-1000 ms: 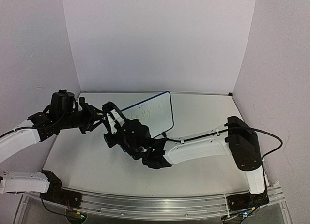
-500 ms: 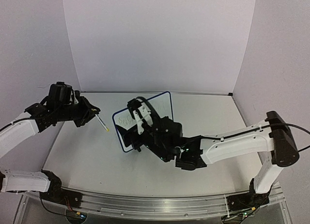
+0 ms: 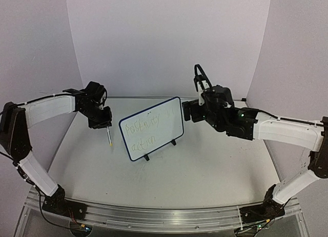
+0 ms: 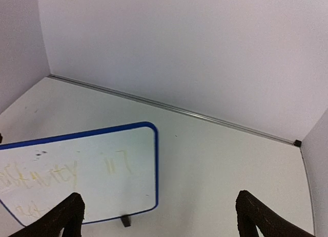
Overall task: Write a sentence on the whiteboard
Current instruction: Put down the whiteboard marker at the center of the board, then reset both arms
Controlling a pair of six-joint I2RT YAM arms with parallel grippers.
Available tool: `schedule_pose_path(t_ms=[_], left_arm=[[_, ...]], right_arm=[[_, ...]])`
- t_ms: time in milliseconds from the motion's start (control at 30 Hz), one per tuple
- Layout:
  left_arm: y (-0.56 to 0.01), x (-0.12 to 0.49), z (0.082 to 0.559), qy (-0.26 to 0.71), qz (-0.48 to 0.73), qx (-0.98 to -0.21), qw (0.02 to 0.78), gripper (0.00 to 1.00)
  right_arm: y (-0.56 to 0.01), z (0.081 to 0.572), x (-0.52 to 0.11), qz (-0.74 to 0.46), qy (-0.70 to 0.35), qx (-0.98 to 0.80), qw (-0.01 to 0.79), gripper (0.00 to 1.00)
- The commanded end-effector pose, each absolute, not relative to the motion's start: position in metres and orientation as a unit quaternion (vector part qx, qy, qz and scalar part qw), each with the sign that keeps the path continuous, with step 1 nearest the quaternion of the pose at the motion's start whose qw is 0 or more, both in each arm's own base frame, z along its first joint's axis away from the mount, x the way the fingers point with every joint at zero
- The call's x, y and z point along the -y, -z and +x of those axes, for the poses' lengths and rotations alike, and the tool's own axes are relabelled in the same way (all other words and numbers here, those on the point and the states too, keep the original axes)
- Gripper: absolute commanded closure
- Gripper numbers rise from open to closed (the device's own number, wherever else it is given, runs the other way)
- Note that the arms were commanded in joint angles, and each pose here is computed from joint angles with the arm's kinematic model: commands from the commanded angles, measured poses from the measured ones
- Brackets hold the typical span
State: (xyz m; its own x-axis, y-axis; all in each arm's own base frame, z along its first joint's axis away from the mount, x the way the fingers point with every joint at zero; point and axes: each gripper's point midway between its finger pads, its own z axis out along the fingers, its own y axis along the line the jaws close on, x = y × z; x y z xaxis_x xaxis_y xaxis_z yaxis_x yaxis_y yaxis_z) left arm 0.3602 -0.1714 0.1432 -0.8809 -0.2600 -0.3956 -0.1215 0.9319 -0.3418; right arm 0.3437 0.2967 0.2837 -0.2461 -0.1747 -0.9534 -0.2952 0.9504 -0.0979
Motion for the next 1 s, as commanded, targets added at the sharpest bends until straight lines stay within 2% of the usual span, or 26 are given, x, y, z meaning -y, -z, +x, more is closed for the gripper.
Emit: schedule_pose_path(t_ms=[0, 133, 233, 300, 533, 767, 967], left_arm=[[-0.122, 0.181, 0.381, 0.128, -0.04, -0.97, 0.204, 0.98], [-0.089, 0.189, 0.394, 0.118, -0.022, -0.977, 0.179, 0.97], [-0.07, 0.192, 0.398, 0.114, -0.017, -0.979, 0.167, 0.92], [-0.063, 0.193, 0.401, 0.114, -0.015, -0.98, 0.165, 0.85], [-0.06, 0.186, 0.405, 0.092, -0.013, -0.979, 0.182, 0.51], [-0.081, 0.155, 0.417, 0.049, -0.028, -0.969, 0.24, 0.29], [-0.126, 0.093, 0.439, 0.039, -0.088, -0.936, 0.34, 0.16]], right_arm=[[-0.247, 0.368, -0.228, -0.097, -0.016, -0.852, 0.514, 0.02], [-0.232, 0.389, -0.178, -0.046, -0.041, -0.877, 0.476, 0.02], [-0.217, 0.398, -0.152, -0.02, -0.06, -0.89, 0.451, 0.02], [-0.208, 0.403, -0.134, -0.001, -0.059, -0.897, 0.439, 0.02], [-0.189, 0.415, -0.09, 0.046, -0.049, -0.906, 0.418, 0.02], [-0.186, 0.424, -0.054, 0.076, -0.022, -0.904, 0.421, 0.02], [-0.206, 0.421, -0.016, 0.116, -0.009, -0.869, 0.482, 0.02]])
